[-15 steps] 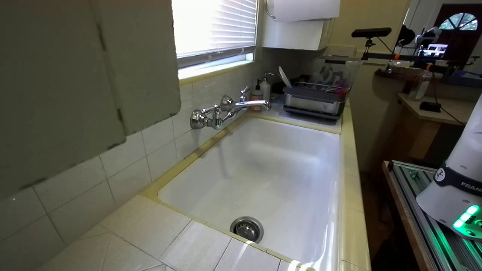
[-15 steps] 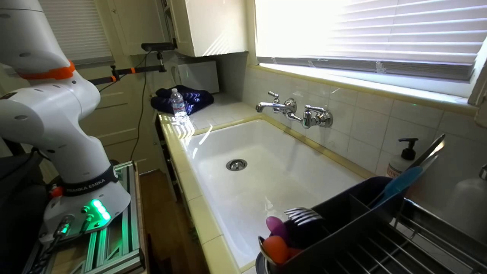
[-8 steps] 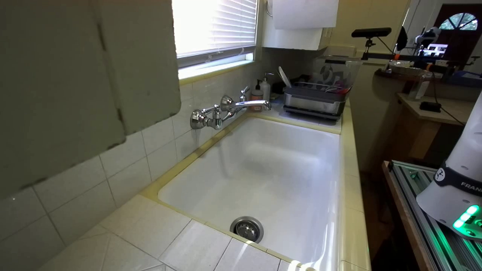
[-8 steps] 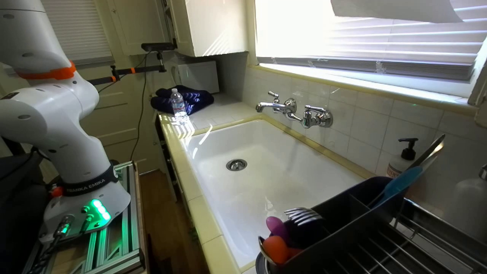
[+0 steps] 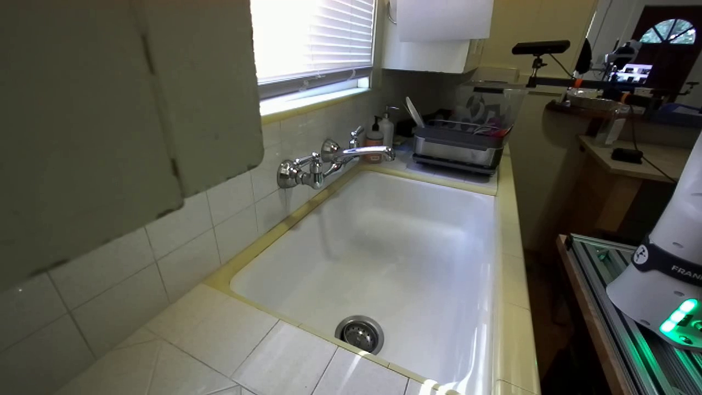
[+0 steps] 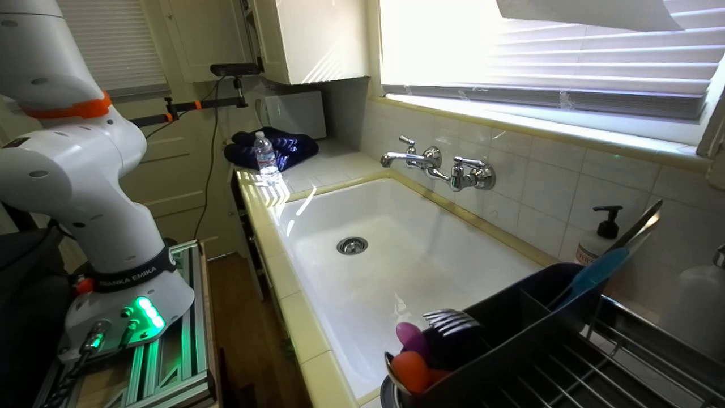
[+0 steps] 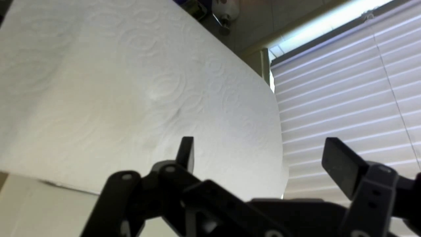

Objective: Roll out the paper towels

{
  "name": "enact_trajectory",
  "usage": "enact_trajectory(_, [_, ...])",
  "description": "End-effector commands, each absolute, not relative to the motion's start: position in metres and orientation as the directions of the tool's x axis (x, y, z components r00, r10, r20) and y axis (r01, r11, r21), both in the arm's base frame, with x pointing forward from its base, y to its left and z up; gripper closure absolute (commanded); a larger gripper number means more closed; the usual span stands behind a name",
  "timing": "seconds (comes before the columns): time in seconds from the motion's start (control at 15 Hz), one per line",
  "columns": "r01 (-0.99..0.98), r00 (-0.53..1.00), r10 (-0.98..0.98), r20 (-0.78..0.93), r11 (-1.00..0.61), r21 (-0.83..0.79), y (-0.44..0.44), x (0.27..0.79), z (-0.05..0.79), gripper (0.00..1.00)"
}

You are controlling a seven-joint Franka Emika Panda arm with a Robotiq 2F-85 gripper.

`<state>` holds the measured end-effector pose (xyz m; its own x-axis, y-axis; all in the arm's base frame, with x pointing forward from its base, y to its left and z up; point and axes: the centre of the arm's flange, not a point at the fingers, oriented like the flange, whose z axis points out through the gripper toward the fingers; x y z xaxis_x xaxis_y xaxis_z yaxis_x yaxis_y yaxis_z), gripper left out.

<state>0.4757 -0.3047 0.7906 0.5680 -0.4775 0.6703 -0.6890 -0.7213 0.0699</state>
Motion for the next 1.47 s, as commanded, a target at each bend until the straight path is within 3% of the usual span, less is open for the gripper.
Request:
enact_trajectory(0.0, [-0.695,0.491,-0.456,0.742,-0.719,0.019,-0.308,0.451,0.834,0.0])
enact_trajectory(0.73, [-0.78,0.256,-0.476,0.841,-0.615,-0.11,-0.397,0.437,0.838,0.0])
enact_trajectory(1.4, [-0.749,0.293,-0.559,0.776,-0.639,-0.177,-0.398,0.467,0.8,0.0])
